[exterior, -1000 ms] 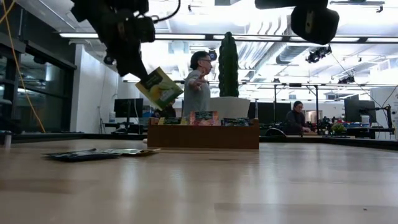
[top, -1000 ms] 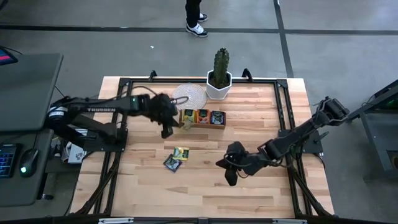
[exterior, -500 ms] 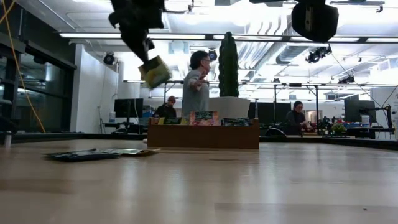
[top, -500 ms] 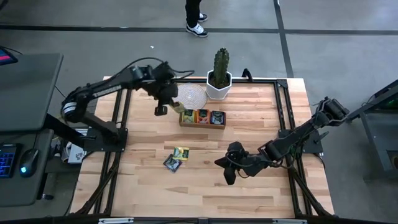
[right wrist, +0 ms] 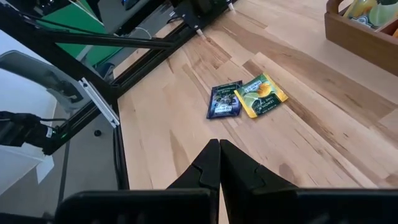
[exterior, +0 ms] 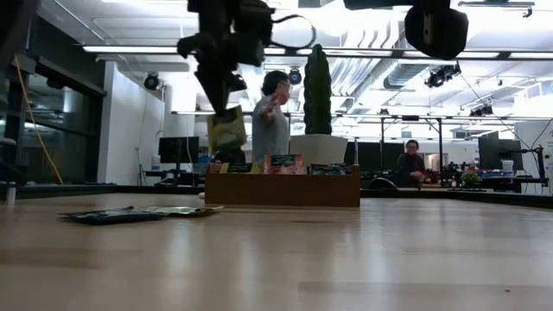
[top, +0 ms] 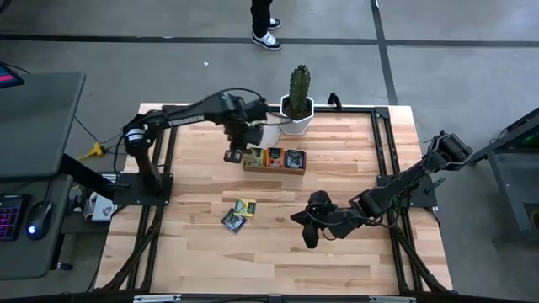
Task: Pick & Place Tea
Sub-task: Put the yellow tea bag into the left section of the wooden organizer
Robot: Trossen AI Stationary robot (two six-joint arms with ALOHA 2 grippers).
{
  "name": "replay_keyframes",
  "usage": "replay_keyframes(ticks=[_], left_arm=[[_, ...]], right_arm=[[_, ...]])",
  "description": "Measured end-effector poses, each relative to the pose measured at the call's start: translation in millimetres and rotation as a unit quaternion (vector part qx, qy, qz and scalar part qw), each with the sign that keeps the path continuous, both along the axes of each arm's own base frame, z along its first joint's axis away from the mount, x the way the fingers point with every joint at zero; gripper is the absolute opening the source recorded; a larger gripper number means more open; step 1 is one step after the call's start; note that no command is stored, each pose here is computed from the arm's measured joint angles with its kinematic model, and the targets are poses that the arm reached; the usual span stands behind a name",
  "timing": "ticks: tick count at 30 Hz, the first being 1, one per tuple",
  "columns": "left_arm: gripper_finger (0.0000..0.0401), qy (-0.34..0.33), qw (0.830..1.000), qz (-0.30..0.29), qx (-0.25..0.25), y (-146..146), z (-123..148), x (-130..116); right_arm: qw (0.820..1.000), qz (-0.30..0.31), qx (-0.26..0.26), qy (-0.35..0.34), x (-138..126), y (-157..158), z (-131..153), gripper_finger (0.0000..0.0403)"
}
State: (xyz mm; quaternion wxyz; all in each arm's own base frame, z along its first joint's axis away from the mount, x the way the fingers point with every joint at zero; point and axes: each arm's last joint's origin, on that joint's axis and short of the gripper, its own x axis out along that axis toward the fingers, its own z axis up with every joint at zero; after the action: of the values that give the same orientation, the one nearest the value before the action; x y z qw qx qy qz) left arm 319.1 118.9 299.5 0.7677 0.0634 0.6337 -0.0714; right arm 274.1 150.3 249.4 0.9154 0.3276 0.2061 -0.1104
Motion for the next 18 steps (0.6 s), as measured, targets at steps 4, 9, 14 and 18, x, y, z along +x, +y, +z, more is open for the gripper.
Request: replay_keyframes(ticks=[4, 9, 14, 18], left_arm=[[0.0000, 0.017, 1.000, -0.010, 0.002, -3.4, -9.9, 14.3], [0.0000, 0.038, 0.999, -0.010, 0.009, -1.3, -18.9, 25.1], [0.0000, 0.043, 0.999, -0.011, 0.009, -0.2, -22.4, 27.5], [0.0000, 0.037, 0.999, -0.011, 0.012, 0.2, -22.3, 28.5]], right_arm=[[1.000, 0.000, -0.001, 0.002, -0.1, -0.1, -0.3, 0.0000], [1.000, 0.001, -0.002, 0.004, -0.3, -0.1, -0.7, 0.0000], [1.000, 0.002, -0.001, 0.004, -0.5, 0.1, -0.7, 0.0000], [1.000, 0.002, -0.002, 0.006, -0.6, -0.1, -1.1, 0.0000]])
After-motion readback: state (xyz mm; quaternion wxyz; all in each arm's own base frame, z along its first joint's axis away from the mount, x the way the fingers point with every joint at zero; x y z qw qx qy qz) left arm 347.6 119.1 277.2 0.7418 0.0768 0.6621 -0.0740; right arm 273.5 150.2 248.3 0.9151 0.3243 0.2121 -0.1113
